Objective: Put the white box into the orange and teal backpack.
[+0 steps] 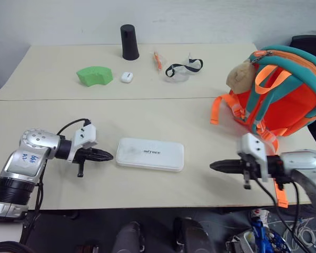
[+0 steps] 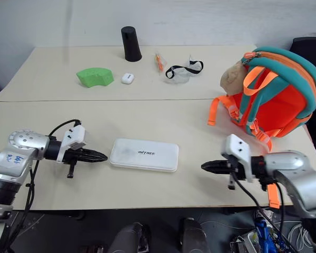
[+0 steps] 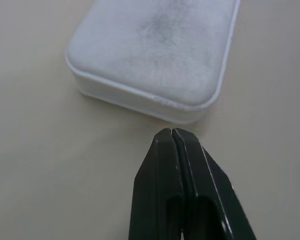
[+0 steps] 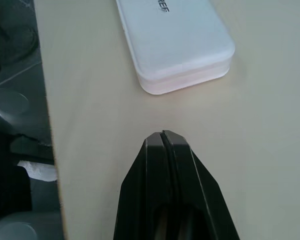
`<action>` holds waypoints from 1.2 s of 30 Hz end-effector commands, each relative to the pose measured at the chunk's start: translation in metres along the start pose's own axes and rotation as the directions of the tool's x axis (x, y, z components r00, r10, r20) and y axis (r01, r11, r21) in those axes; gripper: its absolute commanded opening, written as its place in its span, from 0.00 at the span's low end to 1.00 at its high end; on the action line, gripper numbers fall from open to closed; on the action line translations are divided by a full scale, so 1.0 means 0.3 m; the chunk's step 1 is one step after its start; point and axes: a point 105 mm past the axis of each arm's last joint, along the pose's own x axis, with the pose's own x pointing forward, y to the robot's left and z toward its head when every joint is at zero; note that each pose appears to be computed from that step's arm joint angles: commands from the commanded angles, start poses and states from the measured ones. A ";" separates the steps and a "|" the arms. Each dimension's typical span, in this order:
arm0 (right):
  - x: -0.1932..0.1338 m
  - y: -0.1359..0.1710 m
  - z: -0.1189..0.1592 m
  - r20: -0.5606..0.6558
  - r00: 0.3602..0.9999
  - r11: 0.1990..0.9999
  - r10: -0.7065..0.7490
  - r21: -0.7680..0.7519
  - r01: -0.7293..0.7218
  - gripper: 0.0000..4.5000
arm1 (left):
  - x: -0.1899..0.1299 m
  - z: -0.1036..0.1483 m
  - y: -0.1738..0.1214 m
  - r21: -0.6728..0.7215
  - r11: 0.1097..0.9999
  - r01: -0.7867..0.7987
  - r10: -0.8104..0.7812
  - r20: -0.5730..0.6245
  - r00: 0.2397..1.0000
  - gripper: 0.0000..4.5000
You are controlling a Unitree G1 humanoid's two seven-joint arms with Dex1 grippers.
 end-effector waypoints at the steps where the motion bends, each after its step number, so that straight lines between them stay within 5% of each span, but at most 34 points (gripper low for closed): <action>1: 0.043 -0.023 -0.001 -0.015 1.000 0.998 -0.021 -0.052 0.021 0.00 | 0.005 0.015 0.014 0.040 0.999 -0.020 0.021 -0.010 1.000 0.00; 15: 0.125 -0.092 0.004 -0.012 0.995 0.990 -0.097 -0.107 0.095 0.00 | 0.021 -0.001 0.032 -0.075 0.995 -0.073 0.076 0.032 0.997 0.00; 21: 0.147 -0.093 0.012 -0.012 0.995 0.984 -0.096 -0.151 0.093 0.00 | -0.034 0.015 0.055 -0.447 0.894 -0.019 0.087 0.132 0.987 0.34; 29: 0.188 -0.105 0.026 -0.004 0.995 0.978 -0.101 -0.186 0.099 0.00 | -0.001 0.041 0.034 -0.703 0.705 0.091 0.042 0.170 0.985 0.88; 36: 0.200 -0.097 0.027 0.006 0.996 0.976 -0.087 -0.198 0.087 0.00 | 0.069 0.043 0.024 -0.783 0.608 0.127 0.020 0.176 0.984 0.88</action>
